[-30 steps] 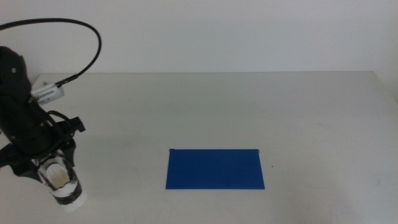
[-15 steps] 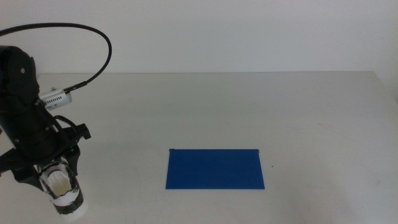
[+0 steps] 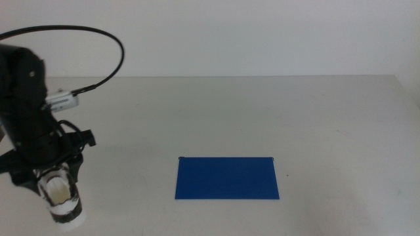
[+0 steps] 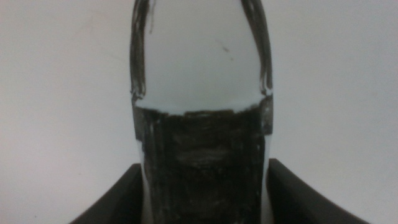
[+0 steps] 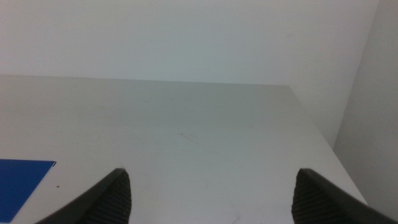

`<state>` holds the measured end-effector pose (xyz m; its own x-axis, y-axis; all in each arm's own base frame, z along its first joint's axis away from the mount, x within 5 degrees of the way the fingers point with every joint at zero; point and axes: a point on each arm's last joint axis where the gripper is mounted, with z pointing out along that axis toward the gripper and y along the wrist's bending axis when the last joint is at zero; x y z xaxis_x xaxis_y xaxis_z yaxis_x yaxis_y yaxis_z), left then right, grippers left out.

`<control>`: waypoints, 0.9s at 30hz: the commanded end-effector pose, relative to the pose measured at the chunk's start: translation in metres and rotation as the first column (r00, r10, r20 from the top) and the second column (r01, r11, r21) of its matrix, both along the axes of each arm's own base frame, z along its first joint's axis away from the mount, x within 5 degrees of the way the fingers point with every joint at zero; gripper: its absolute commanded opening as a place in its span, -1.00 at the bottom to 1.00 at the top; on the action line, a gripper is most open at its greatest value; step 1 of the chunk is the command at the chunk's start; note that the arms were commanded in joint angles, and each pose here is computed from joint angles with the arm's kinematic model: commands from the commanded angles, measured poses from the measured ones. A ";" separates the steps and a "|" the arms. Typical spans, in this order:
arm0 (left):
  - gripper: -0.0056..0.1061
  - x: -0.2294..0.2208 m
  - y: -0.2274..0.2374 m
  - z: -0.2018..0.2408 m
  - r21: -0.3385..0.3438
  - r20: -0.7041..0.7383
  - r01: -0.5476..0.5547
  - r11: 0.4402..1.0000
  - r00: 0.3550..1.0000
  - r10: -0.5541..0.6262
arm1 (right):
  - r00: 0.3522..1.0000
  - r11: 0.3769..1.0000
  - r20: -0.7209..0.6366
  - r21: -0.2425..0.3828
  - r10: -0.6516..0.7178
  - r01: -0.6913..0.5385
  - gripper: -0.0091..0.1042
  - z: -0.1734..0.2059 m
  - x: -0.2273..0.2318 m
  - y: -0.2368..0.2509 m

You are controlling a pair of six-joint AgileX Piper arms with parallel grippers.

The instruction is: Use one arm to grab the shoe from the table and place it on the mat.

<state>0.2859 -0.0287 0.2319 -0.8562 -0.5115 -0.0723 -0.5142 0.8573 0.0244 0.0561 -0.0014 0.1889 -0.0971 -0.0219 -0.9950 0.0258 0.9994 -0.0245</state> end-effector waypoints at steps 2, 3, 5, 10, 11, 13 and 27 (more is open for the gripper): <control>-0.72 0.005 -0.014 0.026 0.044 0.084 0.005 0.999 0.996 -0.009 | 0.994 1.000 0.109 -0.024 -0.006 0.009 0.33 0.012 -0.002 -0.001; -0.72 0.008 -0.020 0.028 0.041 0.092 -0.008 0.999 0.996 0.004 | 0.994 1.000 0.109 -0.024 -0.006 0.009 0.33 0.012 -0.002 -0.001; -0.72 0.012 -0.031 0.029 0.023 0.100 -0.029 0.999 0.995 0.026 | 0.994 1.000 0.109 -0.024 -0.006 0.009 0.33 0.012 -0.002 -0.001; -0.72 0.026 -0.073 0.029 -0.011 0.096 0.046 0.999 0.994 -0.045 | 0.994 1.000 0.109 -0.024 -0.006 0.009 0.33 0.012 -0.002 -0.001; -0.72 0.029 -0.081 0.028 -0.010 0.088 0.059 0.998 0.994 -0.058 | 0.994 1.000 0.109 -0.024 -0.006 0.009 0.33 0.012 -0.002 -0.001; -0.72 0.034 -0.100 0.027 -0.015 0.085 0.082 0.997 0.993 -0.080 | 0.994 1.000 0.109 -0.024 -0.006 0.009 0.33 0.012 -0.002 -0.001; -0.72 0.052 -0.225 0.024 -0.156 0.139 0.171 0.973 0.979 -0.150 | 0.994 1.000 0.109 -0.024 -0.006 0.009 0.33 0.012 -0.002 -0.001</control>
<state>0.3413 -0.2472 0.2221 -0.9272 -0.3689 -0.0647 -0.3616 0.9268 -0.1013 0.0561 -0.0014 0.1889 -0.0971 -0.0219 -0.9950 0.0258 0.9994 -0.0245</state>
